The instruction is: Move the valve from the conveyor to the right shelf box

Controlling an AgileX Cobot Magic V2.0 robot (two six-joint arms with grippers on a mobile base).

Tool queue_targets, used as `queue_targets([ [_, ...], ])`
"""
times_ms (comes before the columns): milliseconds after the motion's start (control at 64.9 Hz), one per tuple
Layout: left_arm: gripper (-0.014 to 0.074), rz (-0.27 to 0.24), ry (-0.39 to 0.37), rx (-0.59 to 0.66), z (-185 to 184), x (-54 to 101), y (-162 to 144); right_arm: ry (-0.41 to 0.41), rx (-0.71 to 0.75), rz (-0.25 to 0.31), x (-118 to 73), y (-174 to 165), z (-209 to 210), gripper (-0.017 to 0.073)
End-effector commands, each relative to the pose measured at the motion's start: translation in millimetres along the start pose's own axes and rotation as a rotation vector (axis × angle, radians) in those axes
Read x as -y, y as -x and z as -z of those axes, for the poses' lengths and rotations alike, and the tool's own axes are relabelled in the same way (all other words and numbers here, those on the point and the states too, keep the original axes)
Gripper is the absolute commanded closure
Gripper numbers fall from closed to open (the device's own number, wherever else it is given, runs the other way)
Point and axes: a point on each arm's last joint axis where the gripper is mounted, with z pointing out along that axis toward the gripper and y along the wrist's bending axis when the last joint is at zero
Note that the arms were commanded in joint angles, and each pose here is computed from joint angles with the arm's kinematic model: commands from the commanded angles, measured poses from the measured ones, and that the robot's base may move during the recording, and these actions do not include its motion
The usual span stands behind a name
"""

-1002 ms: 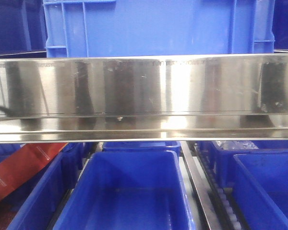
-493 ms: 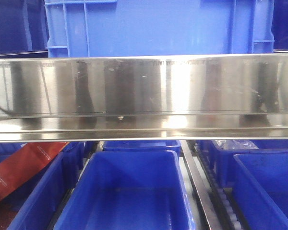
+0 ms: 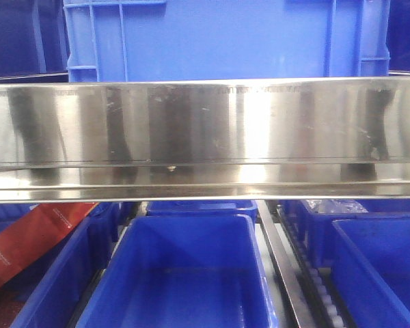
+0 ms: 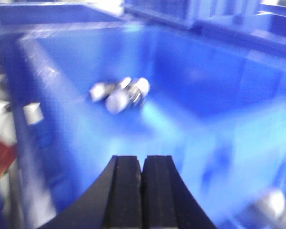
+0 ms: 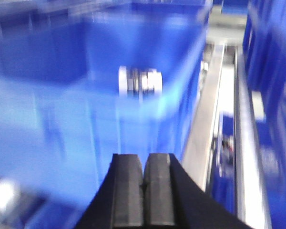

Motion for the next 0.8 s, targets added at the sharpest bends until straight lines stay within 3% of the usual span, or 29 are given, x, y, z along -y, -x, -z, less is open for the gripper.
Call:
queue_targets([
  [0,0.0704,0.022,0.011,0.055,23,-0.6,-15,-0.007,0.012,0.011,1.7,-22,14,0.0727],
  [277,0.0704,0.015,0.009,0.101,68,-0.4,-61,-0.001,0.033,0.013,1.8,-48,40,0.0727],
  [539,0.0704,0.009,0.007,0.193,88,0.7,-60,0.000,0.052,0.014,1.5,-48,45,0.0727],
  [786,0.0704,0.010,0.012,0.207,89,0.2,-59,0.000,0.052,0.014,1.5,-48,45,0.0727],
])
